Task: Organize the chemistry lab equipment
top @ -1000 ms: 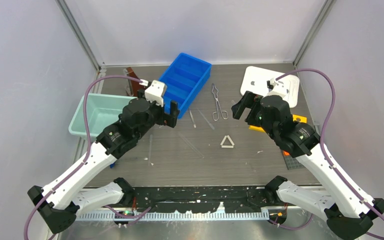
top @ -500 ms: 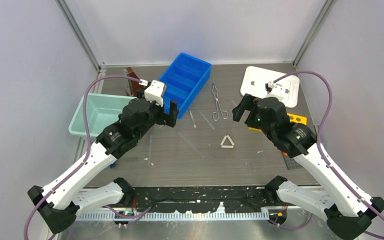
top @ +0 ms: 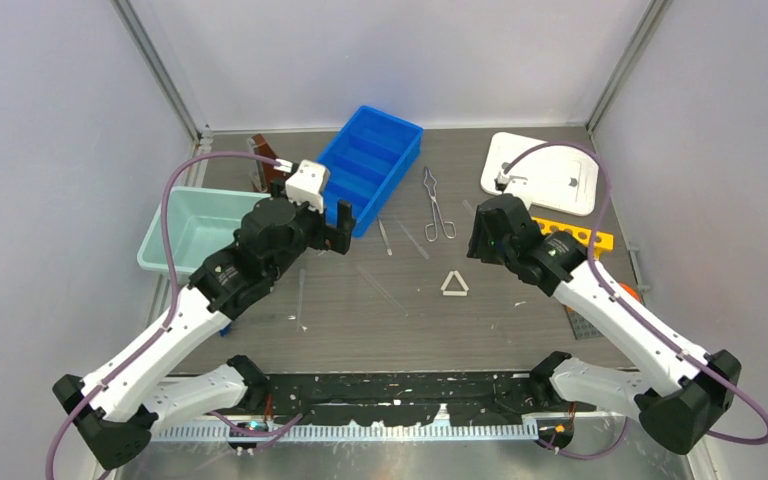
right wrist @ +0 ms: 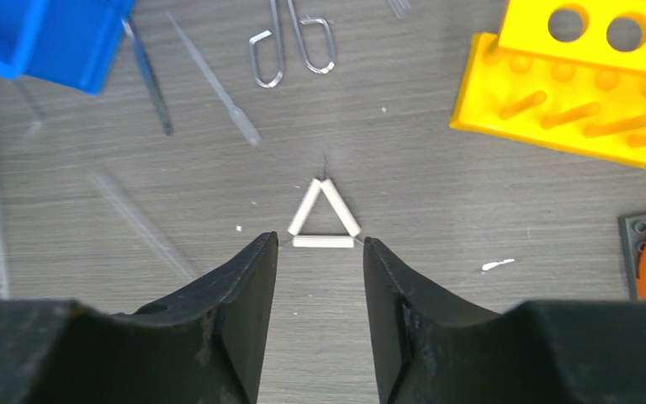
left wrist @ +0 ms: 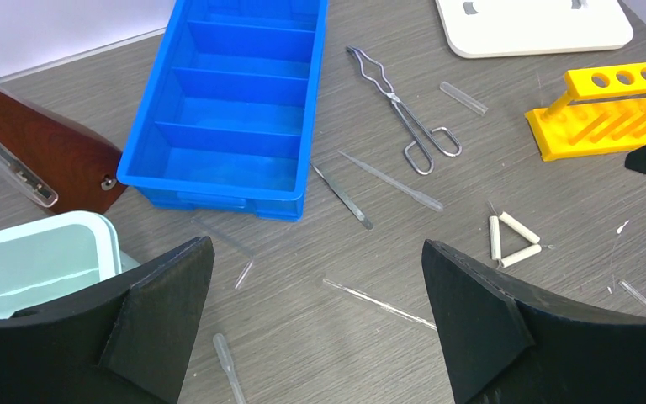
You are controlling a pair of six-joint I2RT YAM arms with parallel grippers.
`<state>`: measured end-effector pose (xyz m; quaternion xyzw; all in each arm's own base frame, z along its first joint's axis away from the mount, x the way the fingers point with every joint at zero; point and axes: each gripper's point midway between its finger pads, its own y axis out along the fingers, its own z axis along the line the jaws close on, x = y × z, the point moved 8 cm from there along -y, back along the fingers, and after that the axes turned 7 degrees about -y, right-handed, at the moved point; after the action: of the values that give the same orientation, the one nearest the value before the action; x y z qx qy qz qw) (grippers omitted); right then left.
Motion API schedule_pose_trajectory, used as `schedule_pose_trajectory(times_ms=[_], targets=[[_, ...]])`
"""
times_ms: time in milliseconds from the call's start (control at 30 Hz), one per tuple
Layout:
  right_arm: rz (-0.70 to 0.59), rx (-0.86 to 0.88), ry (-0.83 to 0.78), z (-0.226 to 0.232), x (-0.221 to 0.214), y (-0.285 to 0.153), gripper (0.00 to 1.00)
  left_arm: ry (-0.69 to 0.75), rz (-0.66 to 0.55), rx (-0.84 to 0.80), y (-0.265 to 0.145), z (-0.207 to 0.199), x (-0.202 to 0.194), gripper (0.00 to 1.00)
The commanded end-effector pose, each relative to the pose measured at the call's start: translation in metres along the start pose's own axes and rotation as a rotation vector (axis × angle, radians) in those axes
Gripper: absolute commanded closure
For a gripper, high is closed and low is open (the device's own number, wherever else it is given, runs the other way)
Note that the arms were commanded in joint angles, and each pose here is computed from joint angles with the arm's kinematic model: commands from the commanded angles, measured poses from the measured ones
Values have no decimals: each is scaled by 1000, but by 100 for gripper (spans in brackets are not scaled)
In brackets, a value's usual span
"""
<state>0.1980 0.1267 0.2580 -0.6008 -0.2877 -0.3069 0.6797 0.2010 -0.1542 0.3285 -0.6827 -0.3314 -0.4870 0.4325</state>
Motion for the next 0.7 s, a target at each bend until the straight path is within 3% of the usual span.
schedule_pose_trajectory(times_ms=[0, 667], targets=[[27, -80, -53, -6, -8, 12, 53, -12, -92, -4, -7, 0, 20, 2], [242, -12, -177, 16, -70, 103, 58, -13, -99, -13, -9, -1, 21, 2]])
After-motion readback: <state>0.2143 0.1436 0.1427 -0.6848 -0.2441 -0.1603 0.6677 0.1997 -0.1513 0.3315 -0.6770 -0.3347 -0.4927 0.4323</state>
